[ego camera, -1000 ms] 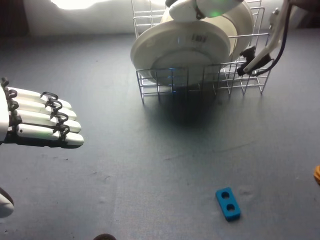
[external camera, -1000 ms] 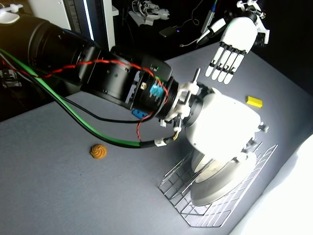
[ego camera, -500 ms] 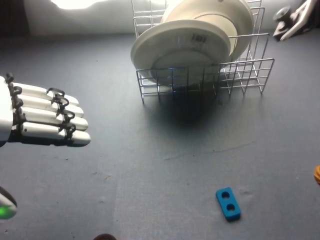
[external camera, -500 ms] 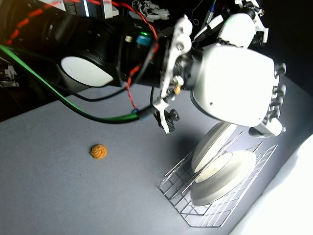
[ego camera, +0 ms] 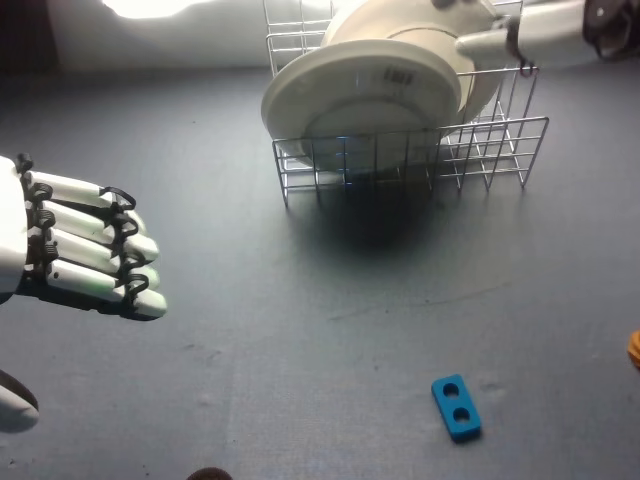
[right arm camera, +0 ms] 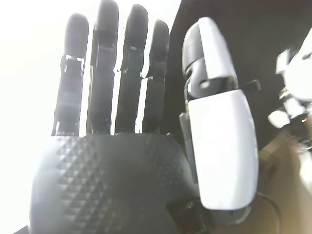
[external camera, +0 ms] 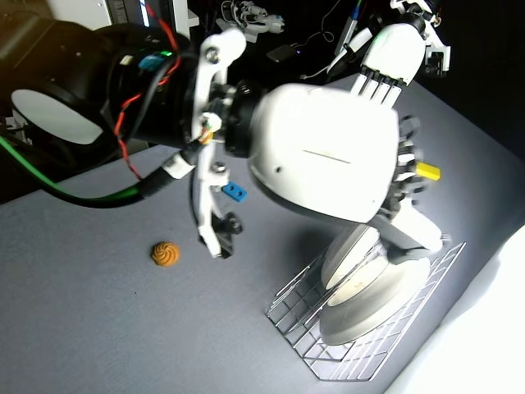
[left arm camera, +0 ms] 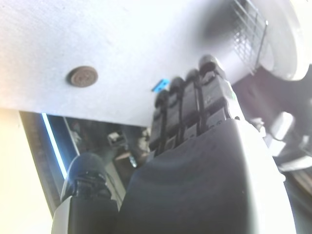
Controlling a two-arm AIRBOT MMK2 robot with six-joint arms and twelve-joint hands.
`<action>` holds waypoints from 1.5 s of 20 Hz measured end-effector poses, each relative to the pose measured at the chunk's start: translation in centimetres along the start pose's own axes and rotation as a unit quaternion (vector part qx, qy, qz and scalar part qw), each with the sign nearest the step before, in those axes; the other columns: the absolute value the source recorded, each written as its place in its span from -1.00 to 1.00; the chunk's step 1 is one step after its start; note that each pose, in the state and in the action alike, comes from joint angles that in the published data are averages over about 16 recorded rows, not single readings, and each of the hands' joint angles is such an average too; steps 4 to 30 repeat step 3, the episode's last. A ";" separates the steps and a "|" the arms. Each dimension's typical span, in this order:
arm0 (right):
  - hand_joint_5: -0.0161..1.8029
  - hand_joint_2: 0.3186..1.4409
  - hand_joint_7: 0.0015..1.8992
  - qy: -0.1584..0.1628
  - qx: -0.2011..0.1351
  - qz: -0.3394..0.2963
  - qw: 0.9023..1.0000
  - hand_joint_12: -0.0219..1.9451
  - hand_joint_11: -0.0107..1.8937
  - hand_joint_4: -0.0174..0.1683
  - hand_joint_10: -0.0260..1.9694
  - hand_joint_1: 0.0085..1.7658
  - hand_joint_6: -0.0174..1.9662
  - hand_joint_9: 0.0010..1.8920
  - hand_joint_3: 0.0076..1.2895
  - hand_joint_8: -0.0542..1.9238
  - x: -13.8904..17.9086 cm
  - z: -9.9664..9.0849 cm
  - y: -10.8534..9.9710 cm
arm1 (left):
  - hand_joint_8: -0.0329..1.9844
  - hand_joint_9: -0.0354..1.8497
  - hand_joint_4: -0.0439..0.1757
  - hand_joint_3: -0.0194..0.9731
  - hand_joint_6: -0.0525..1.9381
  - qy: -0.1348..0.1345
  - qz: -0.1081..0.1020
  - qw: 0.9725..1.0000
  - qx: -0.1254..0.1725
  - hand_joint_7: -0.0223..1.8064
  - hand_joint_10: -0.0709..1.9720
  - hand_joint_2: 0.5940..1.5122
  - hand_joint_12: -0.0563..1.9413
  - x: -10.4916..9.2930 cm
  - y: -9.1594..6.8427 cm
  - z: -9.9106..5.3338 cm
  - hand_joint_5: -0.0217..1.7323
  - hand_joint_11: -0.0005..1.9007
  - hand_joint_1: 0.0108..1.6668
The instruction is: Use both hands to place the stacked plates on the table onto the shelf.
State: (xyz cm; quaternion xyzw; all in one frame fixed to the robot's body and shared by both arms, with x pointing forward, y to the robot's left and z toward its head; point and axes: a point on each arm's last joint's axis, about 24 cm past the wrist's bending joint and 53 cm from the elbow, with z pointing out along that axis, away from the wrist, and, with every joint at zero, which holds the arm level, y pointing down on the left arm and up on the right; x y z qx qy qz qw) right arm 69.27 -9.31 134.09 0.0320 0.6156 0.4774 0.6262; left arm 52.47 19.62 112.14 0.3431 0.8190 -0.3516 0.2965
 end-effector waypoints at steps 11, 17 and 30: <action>0.07 0.38 0.10 0.005 0.013 -0.018 1.000 0.19 -0.48 -0.82 -0.95 0.07 -0.94 0.04 -0.99 -0.93 0.5 -0.8 -0.7 | -0.97 -0.76 -0.56 -0.92 -0.94 0.000 0.002 1.000 0.001 -0.70 -0.97 0.28 -0.56 0.0 -0.1 0.0 -0.74 -0.97 -0.99; 0.07 0.38 0.10 0.005 0.013 -0.018 1.000 0.19 -0.48 -0.82 -0.95 0.07 -0.94 0.04 -0.99 -0.93 0.5 -0.8 -0.7 | -0.97 -0.76 -0.56 -0.92 -0.94 0.000 0.002 1.000 0.001 -0.70 -0.97 0.28 -0.56 0.0 -0.1 0.0 -0.74 -0.97 -0.99; 0.07 0.38 0.10 0.005 0.013 -0.018 1.000 0.19 -0.48 -0.82 -0.95 0.07 -0.94 0.04 -0.99 -0.93 0.5 -0.8 -0.7 | -0.97 -0.76 -0.56 -0.92 -0.94 0.000 0.002 1.000 0.001 -0.70 -0.97 0.28 -0.56 0.0 -0.1 0.0 -0.74 -0.97 -0.99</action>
